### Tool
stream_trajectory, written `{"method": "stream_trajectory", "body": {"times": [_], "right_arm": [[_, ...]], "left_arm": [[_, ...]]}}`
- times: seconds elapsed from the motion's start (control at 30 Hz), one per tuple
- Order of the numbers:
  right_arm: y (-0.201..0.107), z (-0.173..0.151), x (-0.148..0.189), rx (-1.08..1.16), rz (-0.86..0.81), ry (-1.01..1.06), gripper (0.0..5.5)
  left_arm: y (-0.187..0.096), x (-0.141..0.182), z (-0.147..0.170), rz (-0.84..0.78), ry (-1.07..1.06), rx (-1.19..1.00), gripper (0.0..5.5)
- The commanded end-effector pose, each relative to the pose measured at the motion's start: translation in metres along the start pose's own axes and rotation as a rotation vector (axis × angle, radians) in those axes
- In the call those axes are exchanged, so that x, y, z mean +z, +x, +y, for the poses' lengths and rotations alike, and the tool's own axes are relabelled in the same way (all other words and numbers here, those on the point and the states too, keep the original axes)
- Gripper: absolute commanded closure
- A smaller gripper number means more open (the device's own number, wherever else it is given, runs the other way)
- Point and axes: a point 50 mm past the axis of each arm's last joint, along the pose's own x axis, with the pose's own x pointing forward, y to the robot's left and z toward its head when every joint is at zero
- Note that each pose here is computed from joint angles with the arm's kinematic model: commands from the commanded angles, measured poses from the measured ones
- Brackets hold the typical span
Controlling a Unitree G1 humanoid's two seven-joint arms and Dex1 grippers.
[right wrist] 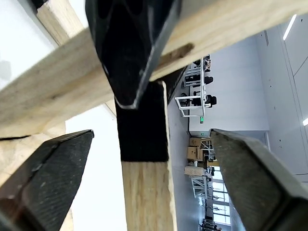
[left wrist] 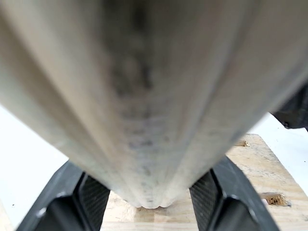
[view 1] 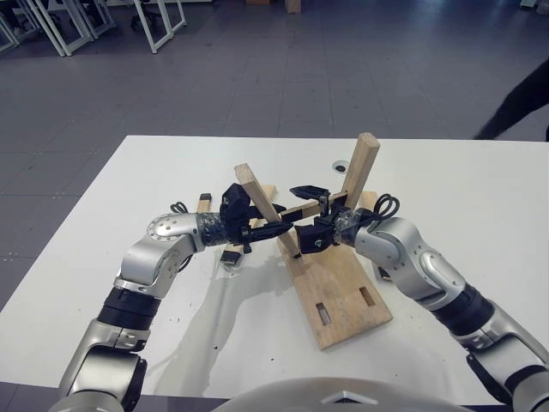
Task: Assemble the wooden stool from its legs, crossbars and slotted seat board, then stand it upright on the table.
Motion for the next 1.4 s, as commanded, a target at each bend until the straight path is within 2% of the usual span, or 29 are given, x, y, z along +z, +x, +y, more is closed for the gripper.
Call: {"method": "stream_trajectory", "body": {"times": [0.03,0.43,1.07,1.4], "right_arm": [[-0.001,-0.002,0.003,-0.016,-0.007,0.022,1.76],[-0.001,-0.002,0.007,-0.038,-0.009,0.056,4.09],[0.001,-0.003,0.006,-0.048,-0.017,0.050,4.16],[0.002,-0.007,0.004,-0.074,-0.008,0.068,4.16]], "left_arm": [[0.001,-0.053,-0.010,0.247,-0.131,0.012,3.44],[0.001,-0.055,-0.004,0.259,-0.135,0.026,3.44],[-0.002,-0.058,0.009,0.256,-0.176,0.071,3.44],[0.004,-0.058,0.005,0.298,-0.144,0.019,3.44]]}}
